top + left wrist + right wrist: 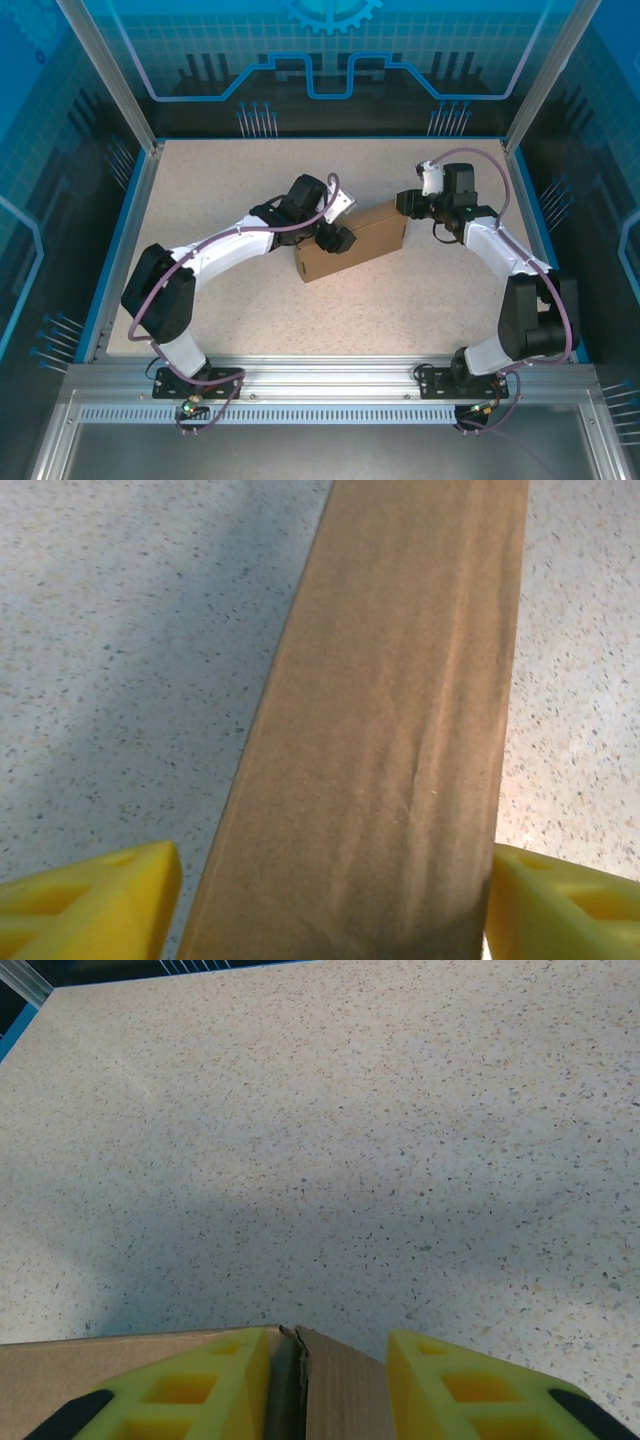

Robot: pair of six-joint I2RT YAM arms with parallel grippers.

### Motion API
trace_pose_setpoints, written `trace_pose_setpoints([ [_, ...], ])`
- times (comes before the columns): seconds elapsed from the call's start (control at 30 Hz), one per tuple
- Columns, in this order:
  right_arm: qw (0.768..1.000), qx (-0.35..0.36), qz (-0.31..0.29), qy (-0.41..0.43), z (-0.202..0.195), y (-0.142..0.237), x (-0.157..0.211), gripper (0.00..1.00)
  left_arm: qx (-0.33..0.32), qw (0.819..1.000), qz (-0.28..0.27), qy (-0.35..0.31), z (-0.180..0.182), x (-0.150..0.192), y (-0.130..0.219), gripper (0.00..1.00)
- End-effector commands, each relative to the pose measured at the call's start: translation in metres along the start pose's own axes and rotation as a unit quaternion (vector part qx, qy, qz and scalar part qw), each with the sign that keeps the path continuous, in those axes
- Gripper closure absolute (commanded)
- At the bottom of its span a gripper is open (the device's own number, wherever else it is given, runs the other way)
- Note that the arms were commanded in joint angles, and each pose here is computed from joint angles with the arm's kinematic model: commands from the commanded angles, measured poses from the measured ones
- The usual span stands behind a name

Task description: Fold the paper box

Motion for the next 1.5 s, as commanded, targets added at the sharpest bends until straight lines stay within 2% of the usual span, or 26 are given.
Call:
trace_pose_setpoints([
  [0.0, 0.996, 0.005, 0.089, -0.021, -0.001, -0.012, 0.042, 0.63, 0.033, 0.999, 0.013, -0.032, -0.011, -0.002, 0.000, 0.28],
  [0.13, 0.996, 0.002, 0.086, -0.021, 0.001, -0.011, 0.038, 0.60, 0.037, 0.997, 0.013, -0.061, -0.015, -0.003, 0.001, 0.37],
  [0.3, 0.997, -0.001, 0.074, -0.019, 0.004, -0.006, 0.030, 0.52, 0.029, 0.995, 0.018, -0.098, -0.017, -0.003, -0.001, 0.48],
  [0.5, 1.000, -0.002, 0.027, -0.005, 0.014, 0.016, 0.009, 0.44, 0.011, 0.992, 0.021, -0.127, -0.018, -0.004, -0.001, 0.60],
  [0.77, 0.999, -0.004, -0.049, 0.021, 0.037, 0.061, -0.027, 0.39, -0.028, 0.987, -0.006, -0.161, -0.016, -0.020, 0.016, 0.64],
  [0.97, 0.997, 0.010, -0.073, 0.033, 0.042, 0.076, -0.034, 0.37, -0.109, 0.974, -0.024, -0.198, -0.002, -0.035, 0.032, 0.65],
  [1.17, 0.997, 0.015, -0.069, 0.032, 0.040, 0.074, -0.030, 0.36, -0.207, 0.948, -0.023, -0.241, 0.024, -0.044, 0.029, 0.64],
  [1.47, 0.998, 0.021, -0.054, 0.030, 0.036, 0.068, -0.021, 0.35, -0.244, 0.922, -0.052, -0.295, 0.035, -0.045, 0.004, 0.64],
])
Point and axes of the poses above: each hand's point on the last joint's axis, 136 mm out from that joint toward the fingers, its own y axis back along the fingers, its own z axis along the line the jaws close on, x = y × z, the point moved 4 cm from there along y, back along the fingers, and after that the axes turned 2 degrees about y, right-handed, at the moved point
